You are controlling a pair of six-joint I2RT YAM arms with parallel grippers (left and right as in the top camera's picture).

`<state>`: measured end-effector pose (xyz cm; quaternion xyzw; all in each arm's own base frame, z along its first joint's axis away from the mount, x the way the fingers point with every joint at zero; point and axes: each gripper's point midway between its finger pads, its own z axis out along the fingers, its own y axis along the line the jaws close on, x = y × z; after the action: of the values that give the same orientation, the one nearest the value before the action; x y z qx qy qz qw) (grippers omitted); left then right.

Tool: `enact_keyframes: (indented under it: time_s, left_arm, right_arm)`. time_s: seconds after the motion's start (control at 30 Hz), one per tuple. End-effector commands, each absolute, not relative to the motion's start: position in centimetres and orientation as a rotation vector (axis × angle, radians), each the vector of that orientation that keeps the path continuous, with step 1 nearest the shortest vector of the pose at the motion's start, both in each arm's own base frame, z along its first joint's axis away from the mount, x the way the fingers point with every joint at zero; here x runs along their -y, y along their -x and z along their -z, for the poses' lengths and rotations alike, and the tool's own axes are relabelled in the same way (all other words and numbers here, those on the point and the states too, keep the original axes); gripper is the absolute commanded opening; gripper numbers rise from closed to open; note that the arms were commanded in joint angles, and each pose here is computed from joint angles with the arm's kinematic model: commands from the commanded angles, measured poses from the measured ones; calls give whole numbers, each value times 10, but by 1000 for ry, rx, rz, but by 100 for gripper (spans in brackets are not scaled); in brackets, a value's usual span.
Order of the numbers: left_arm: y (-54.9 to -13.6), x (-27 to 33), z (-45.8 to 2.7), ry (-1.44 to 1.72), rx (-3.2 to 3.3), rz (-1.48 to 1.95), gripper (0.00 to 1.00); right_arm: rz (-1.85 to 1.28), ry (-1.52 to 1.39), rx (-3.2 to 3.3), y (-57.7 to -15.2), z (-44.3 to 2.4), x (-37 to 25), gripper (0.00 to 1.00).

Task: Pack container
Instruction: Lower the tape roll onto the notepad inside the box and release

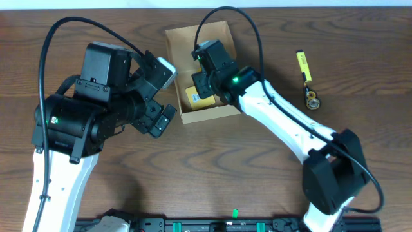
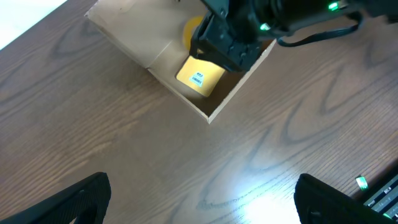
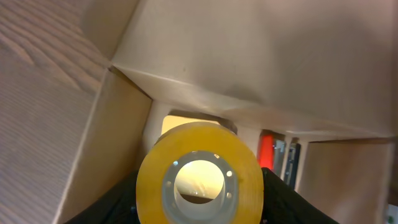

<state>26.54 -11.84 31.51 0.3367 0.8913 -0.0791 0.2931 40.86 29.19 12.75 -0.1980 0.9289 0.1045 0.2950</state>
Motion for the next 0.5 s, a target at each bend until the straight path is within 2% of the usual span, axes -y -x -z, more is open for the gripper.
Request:
enact_keyframes:
  time_s: [0.0, 0.47]
  left_arm:
    - [-266, 117, -320, -899, -2361, 199, 95]
    - [-266, 117, -320, -899, -2361, 199, 95]
  right_arm:
    - [-284, 560, -2476, -409, -118, -298, 1]
    - [-285, 575, -2481, -415, -93, -310, 1]
